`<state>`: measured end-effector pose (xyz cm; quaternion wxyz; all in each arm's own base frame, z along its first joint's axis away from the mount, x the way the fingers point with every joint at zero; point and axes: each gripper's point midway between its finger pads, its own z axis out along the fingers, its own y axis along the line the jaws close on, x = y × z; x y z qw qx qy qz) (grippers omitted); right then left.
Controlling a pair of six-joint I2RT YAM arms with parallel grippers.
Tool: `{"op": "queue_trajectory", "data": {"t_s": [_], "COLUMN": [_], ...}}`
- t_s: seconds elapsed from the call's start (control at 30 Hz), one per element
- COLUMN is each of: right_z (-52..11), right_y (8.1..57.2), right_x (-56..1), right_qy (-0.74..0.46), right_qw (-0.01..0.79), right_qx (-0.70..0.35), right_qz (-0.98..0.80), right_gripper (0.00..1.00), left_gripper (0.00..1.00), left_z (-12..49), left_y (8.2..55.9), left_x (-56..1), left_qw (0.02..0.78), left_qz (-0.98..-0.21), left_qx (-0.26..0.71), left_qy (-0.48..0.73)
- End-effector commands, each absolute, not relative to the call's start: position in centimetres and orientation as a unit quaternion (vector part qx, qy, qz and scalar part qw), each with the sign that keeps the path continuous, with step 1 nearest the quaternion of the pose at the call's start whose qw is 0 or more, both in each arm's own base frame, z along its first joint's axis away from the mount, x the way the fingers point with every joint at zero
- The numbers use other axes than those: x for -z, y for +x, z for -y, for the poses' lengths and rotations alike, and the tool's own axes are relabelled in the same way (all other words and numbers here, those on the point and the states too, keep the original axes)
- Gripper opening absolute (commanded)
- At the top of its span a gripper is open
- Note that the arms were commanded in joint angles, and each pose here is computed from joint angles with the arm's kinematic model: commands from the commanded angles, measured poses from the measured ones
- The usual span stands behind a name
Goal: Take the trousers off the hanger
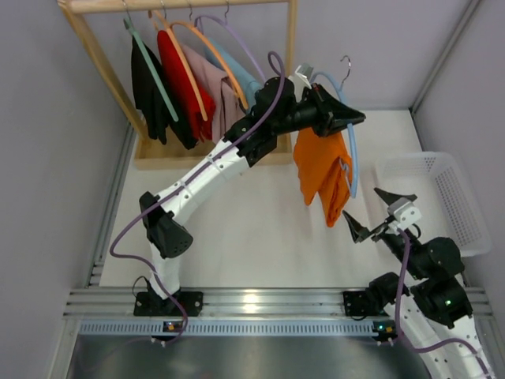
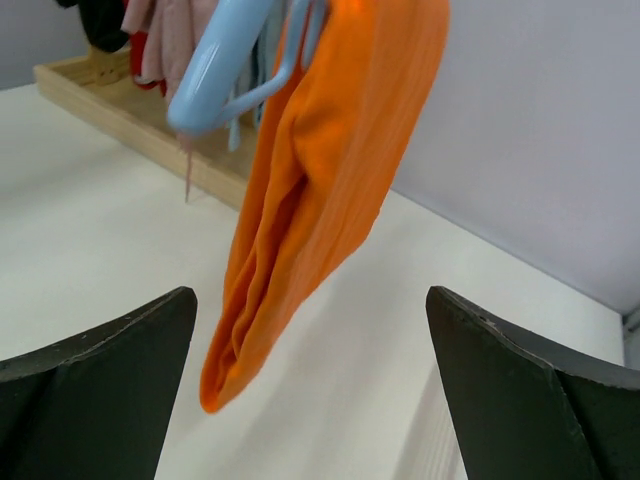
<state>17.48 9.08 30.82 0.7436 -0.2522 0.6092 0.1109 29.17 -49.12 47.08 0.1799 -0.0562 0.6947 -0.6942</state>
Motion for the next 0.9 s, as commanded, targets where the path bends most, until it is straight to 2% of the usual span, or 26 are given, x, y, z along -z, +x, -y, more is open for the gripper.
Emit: {"op": "queue_trajectory", "data": {"t_s": [0.0, 0.37, 0.47, 0.5, 0.6, 0.67, 0.8, 0.87], "right_z": [-11.8, -12.8, -12.2, -11.9, -11.4, -11.4, -11.6, -12.0], "right_y": [16.5, 21.0, 22.0, 22.3, 22.8, 23.1, 23.9, 24.2], "right_x": [-32.6, -31.7, -32.1, -32.2, -32.5, -32.4, -32.5, -32.8], "right_qy": [-0.307, -0.267, -0.240, -0.231, -0.223, -0.224, -0.225, -0.227], "right_qw": [0.774, 0.783, 0.789, 0.791, 0.800, 0.803, 0.804, 0.806], "right_qx": [-0.152, -0.153, -0.143, -0.137, -0.119, -0.111, -0.105, -0.110], "right_qz": [-0.533, -0.540, -0.548, -0.550, -0.544, -0.541, -0.541, -0.535], "right_gripper": [0.99, 0.94, 0.88, 0.82, 0.73, 0.72, 0.60, 0.59], "left_gripper": [0.00, 0.00, 0.00, 0.00, 0.00, 0.00, 0.00, 0.00], "left_z": [43.0, 42.8, 42.7, 42.7, 42.5, 42.4, 42.4, 42.3], "left_y": [24.1, 23.6, 23.5, 23.4, 23.2, 23.2, 23.1, 23.0], "left_x": [-61.2, -61.3, -61.2, -61.1, -61.3, -61.5, -61.5, -61.5], "left_qw": [0.249, 0.238, 0.236, 0.236, 0.235, 0.235, 0.233, 0.233], "left_qz": [-0.554, -0.556, -0.558, -0.559, -0.557, -0.556, -0.556, -0.556], "left_qx": [0.794, 0.796, 0.795, 0.795, 0.796, 0.797, 0.798, 0.798], "left_qy": [0.001, 0.005, 0.007, 0.007, 0.008, 0.007, 0.008, 0.009]}}
